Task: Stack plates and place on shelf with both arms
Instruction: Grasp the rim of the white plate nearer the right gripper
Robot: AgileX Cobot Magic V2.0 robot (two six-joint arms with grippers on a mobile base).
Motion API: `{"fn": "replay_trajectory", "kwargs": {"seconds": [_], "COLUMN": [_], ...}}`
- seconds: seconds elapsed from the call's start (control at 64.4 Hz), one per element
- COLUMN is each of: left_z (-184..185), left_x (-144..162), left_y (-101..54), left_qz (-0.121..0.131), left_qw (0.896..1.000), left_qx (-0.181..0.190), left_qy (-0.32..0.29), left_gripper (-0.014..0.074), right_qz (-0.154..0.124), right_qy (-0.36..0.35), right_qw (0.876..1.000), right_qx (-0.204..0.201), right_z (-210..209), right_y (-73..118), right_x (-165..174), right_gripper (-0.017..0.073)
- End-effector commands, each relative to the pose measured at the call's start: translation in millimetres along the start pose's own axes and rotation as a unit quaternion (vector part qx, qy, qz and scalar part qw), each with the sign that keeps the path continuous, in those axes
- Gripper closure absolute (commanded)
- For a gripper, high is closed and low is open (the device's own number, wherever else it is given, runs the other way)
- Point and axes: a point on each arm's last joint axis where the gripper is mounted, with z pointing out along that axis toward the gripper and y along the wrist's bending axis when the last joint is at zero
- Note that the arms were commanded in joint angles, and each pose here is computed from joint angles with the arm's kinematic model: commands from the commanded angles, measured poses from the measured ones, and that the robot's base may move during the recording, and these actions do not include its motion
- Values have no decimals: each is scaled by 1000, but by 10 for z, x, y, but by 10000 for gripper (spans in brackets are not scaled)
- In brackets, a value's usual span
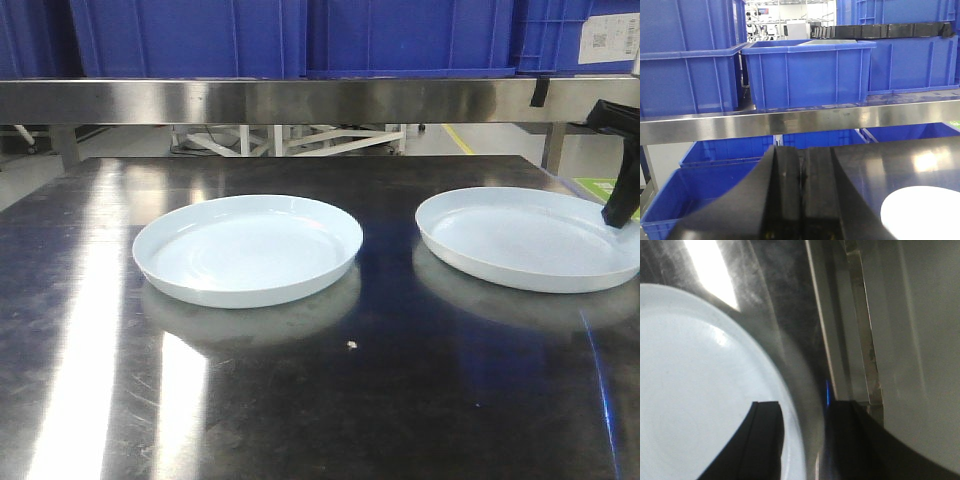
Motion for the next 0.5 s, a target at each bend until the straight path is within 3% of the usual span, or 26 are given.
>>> {"fn": "replay_trajectory", "kwargs": {"seconds": [0.0, 0.326, 0.481], "left_z": [8, 8, 8], "left_x": [-191, -191, -191], "left_y": [17, 17, 17], "left_qz": [-6, -6, -6], "left_qw": [998, 998, 998], "left_qx": [-6, -6, -6], "left_qy": [-57, -57, -57], "left_gripper": [510, 510, 510], "right_qz": [-14, -24, -25], "right_qy": [-37, -34, -34], "right_qw": [999, 999, 999], "right_qx": [-13, -11, -10], "right_z": [-179, -162, -162], "right_y": [144, 181, 180], "right_x": [-77, -70, -69], "right_gripper": [213, 222, 350]}}
